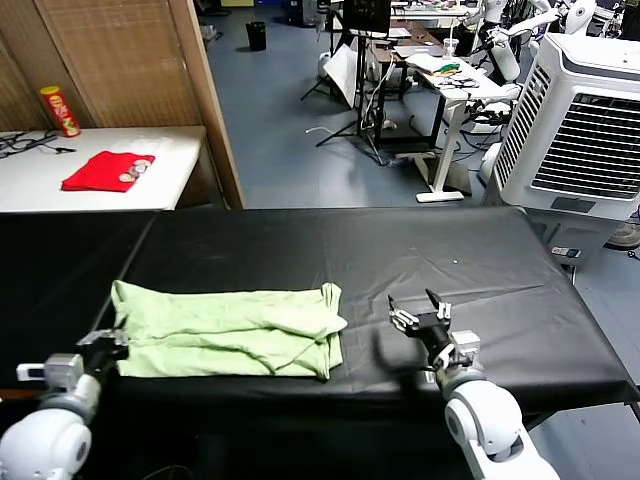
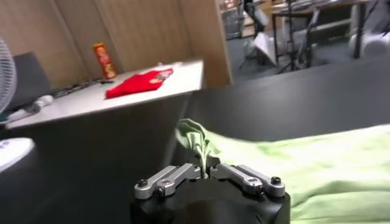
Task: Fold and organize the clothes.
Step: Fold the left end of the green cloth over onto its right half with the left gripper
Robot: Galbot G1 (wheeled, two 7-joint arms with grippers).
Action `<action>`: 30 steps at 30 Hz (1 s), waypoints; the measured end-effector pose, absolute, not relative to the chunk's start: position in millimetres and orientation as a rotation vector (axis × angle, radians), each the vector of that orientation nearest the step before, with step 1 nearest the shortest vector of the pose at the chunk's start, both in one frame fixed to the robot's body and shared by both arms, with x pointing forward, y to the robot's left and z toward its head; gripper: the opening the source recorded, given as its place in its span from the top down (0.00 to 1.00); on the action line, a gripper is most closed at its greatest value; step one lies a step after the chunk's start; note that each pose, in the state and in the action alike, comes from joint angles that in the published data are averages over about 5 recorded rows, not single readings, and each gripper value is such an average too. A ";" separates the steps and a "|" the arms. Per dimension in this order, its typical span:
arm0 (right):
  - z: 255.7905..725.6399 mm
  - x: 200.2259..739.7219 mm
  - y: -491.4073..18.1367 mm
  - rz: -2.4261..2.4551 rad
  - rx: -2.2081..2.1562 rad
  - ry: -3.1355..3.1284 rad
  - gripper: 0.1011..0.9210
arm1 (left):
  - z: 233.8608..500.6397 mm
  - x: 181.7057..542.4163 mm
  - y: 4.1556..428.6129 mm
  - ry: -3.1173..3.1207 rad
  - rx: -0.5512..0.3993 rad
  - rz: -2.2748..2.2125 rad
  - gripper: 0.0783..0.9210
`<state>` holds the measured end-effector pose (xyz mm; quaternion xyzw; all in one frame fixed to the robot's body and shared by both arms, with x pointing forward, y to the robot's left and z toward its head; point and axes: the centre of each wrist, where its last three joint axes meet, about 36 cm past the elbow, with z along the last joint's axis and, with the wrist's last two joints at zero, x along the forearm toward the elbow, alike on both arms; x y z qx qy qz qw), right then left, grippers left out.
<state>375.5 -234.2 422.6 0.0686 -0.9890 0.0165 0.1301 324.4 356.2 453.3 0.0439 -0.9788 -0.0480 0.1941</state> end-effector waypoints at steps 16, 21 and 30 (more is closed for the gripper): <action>416.0 369.7 -231.4 0.055 0.143 -2.878 0.15 | 464.1 340.8 212.3 -2.617 -0.288 0.462 0.90; 415.6 369.3 -233.8 0.063 0.143 -2.874 0.15 | 460.3 351.3 183.8 -2.601 -0.352 0.532 0.90; 412.8 372.0 -229.7 0.059 0.158 -2.866 0.15 | 450.0 355.6 160.5 -2.578 -0.387 0.627 0.90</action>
